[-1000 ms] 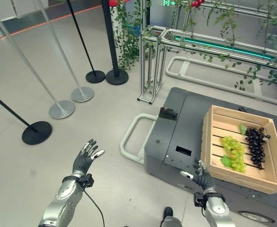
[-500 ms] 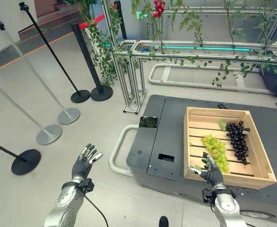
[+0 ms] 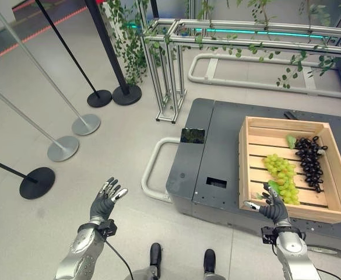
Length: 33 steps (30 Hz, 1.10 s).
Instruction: Pick up the fruits from the basket on one side to the basket on the other side
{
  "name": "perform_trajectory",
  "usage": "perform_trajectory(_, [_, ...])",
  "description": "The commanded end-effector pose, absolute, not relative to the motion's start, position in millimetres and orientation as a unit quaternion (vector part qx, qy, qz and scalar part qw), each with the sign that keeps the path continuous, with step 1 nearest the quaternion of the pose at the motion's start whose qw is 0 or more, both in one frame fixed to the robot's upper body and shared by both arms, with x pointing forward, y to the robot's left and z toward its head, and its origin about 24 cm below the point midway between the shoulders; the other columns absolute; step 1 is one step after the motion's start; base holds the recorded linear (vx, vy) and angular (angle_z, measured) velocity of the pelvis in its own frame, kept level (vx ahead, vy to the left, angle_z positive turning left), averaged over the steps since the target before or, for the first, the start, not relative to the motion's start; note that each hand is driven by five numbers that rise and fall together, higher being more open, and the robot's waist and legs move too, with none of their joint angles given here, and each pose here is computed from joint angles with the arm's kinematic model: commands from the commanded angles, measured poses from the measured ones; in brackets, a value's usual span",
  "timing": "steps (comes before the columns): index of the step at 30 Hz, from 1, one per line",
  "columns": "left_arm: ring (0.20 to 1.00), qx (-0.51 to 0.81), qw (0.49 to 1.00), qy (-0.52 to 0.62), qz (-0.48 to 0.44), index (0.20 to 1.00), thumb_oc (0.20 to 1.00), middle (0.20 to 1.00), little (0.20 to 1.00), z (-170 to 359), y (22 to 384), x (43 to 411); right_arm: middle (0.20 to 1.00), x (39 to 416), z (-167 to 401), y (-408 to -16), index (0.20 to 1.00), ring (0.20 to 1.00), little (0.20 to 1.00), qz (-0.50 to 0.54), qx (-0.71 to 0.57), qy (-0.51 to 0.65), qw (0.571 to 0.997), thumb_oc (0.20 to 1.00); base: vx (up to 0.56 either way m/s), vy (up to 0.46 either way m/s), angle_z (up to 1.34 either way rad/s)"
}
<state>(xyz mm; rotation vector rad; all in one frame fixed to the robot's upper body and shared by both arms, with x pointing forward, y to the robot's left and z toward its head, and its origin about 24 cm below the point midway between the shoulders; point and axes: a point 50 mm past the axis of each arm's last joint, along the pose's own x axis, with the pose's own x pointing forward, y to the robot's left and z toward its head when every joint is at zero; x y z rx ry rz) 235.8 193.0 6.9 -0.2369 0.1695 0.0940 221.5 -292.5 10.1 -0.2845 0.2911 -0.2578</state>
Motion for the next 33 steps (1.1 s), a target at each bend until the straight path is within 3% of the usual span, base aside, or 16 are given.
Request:
perform_trajectory(1, [1.0,-0.122,0.992,0.015,0.029,1.0,1.0,1.0,1.0,33.2,192.3,248.2,1.0,236.6,37.0,-309.6,1.0,1.0,1.0,-0.152,-0.175,0.097,0.968,1.0,0.09,0.154,0.05])
perform_trajectory(13, [1.0,-0.087,0.991,0.095,0.029,1.0,1.0,1.0,1.0,1.3,191.3,258.6,1.0,244.7,-0.9,-286.4,1.0,1.0,1.0,-0.169,-0.094,0.147,0.97,1.0,0.09,0.145,-0.02])
perform_trajectory(19, [1.0,-0.108,0.984,0.122,0.072,1.0,1.0,1.0,1.0,-12.6,199.4,247.1,1.0,219.6,-37.9,-257.1,1.0,1.0,1.0,-0.151,-0.021,0.201,0.968,1.0,0.1,-0.121,0.18])
perform_trajectory(33, [1.0,-0.11,0.985,0.116,0.072,1.0,1.0,1.0,1.0,-10.1,197.7,245.5,1.0,224.4,-22.2,-263.8,1.0,1.0,1.0,-0.155,-0.039,0.168,0.973,1.0,0.03,-0.089,-0.03])
